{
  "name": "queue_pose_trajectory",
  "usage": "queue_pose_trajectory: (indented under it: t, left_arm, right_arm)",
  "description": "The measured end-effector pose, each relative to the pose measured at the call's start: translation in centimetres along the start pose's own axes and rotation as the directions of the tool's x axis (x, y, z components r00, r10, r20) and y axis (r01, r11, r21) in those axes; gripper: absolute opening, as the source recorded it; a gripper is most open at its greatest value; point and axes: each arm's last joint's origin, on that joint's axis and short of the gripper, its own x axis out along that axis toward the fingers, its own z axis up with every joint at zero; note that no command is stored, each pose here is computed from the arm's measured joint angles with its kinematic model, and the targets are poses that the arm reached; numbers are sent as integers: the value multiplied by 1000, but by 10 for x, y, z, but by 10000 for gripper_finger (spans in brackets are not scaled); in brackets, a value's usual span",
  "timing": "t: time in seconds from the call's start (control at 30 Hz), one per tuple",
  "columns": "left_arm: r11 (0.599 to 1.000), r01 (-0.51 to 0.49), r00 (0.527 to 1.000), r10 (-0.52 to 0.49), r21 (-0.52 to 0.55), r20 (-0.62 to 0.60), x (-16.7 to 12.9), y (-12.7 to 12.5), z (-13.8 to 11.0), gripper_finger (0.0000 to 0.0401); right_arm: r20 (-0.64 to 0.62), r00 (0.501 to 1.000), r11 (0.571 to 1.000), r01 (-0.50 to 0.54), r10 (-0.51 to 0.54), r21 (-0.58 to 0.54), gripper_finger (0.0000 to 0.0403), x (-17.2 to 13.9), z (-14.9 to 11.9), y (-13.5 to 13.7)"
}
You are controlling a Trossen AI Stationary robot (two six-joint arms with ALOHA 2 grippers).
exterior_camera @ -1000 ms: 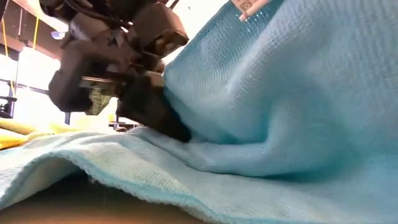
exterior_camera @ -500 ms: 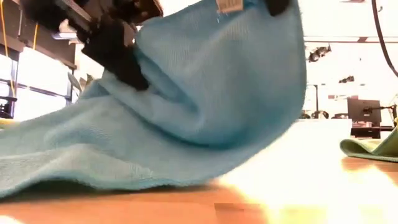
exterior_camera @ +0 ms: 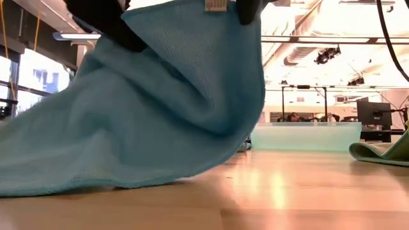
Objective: Fold microfiber towels
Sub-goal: Fold the bottom blue microfiber cloth
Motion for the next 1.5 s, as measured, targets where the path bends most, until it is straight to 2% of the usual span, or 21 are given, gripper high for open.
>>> queue_pose_trajectory:
  t: [0.1, 0.27, 0.5, 0.63, 0.73, 0.87, 0.97, 1.23, 1.5]
  left_arm:
    - [1000, 2, 1000, -2, 10, 3, 0, 0, 0, 73]
    - [1000, 3, 1000, -3, 23, -3, 0, -1, 0, 71]
    - [998, -29, 995, 33, 50, -97, -1, 2, -10, 7]
    - [995, -82, 984, 90, 58, -152, -2, 5, -16, 3]
    - [995, -99, 978, 101, 21, -184, -6, 5, -16, 2]
    - [994, -110, 978, 103, -26, -181, -20, 2, 0, 1]
    - [992, -117, 985, 109, -54, -137, -33, -3, 21, 1]
    - [983, -178, 984, 177, -53, -28, -77, -13, 75, 0]
    - [977, -199, 980, 201, -81, 8, -97, -16, 93, 0]
  right_arm:
    - [-3, 1000, 1000, 1, -1, -19, 0, 0, 1, -1]
    - [-13, 1000, 1000, 0, 0, -25, 0, 0, 2, -2]
    - [-19, 1000, 1000, 4, -5, -26, 0, 0, 2, -2]
    - [-38, 999, 1000, 15, -16, -28, 0, 0, 0, -3]
    - [-41, 999, 999, 19, -20, -29, 0, -1, 0, -5]
    - [-19, 1000, 1000, 14, -14, -28, 0, -11, -1, -9]
    - [-5, 1000, 999, 15, -15, -50, 0, -17, 0, -12]
    - [79, 997, 991, 13, -3, -137, 0, -39, 6, -25]
    - [180, 983, 971, 0, 45, -240, 0, -80, 12, -50]
